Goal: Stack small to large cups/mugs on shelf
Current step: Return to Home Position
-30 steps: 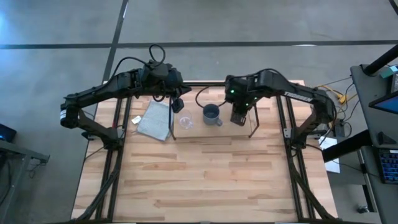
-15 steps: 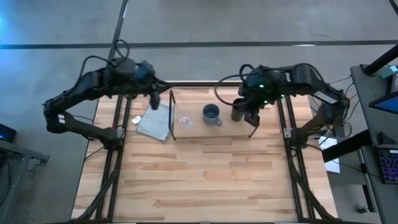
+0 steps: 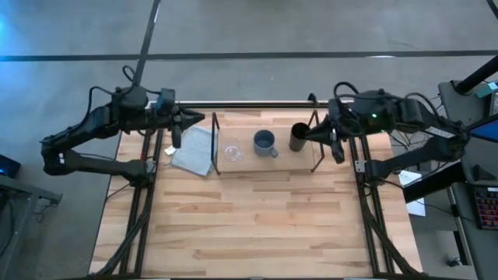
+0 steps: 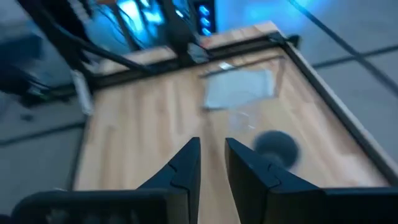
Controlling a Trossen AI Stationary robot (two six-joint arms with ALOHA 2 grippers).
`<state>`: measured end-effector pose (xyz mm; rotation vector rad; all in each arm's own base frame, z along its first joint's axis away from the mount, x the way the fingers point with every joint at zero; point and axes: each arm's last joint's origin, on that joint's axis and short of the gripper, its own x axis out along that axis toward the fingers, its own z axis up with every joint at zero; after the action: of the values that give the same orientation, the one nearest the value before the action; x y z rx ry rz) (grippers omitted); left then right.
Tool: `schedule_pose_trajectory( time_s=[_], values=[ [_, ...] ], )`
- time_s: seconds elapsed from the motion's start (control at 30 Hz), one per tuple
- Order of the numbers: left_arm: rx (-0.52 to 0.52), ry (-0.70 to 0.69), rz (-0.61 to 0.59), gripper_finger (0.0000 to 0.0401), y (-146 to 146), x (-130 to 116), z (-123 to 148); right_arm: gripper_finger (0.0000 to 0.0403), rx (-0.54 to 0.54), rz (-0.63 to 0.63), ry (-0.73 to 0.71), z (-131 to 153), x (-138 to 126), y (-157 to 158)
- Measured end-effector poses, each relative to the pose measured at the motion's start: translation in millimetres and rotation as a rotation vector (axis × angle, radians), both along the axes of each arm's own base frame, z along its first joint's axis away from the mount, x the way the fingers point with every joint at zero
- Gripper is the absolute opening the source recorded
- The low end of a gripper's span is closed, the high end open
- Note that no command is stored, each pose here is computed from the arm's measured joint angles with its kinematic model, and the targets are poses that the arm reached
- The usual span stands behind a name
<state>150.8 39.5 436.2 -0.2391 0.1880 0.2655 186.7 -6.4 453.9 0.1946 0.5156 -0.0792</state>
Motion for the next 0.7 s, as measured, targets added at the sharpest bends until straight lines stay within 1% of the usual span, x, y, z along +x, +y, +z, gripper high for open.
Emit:
schedule_pose_trajectory(
  time_s=[0.1,0.2,0.3,0.4,0.6,0.7],
  values=[
    [-0.022,-0.062,-0.021,0.0,-3,-8,-5,0.0068,0.043,0.039,-0.084,-11,-9,2],
    [-0.023,-0.103,-0.064,0.0,-7,-16,-8,0.0068,0.047,0.09,-0.182,-19,-15,4],
    [0.036,-0.156,-0.108,0.0,-10,-24,-9,0.0068,-0.005,0.116,-0.263,-26,-18,4],
    [0.084,-0.217,-0.115,0.0,-12,-30,-8,0.0068,-0.055,0.132,-0.324,-28,-22,4],
    [0.115,-0.246,-0.115,0.0,-14,-37,-24,0.0068,-0.133,0.151,-0.443,-30,-28,4],
    [0.123,-0.27,-0.115,0.0,-14,-39,-36,0.0068,-0.142,0.153,-0.452,-39,-29,4]
  ],
)
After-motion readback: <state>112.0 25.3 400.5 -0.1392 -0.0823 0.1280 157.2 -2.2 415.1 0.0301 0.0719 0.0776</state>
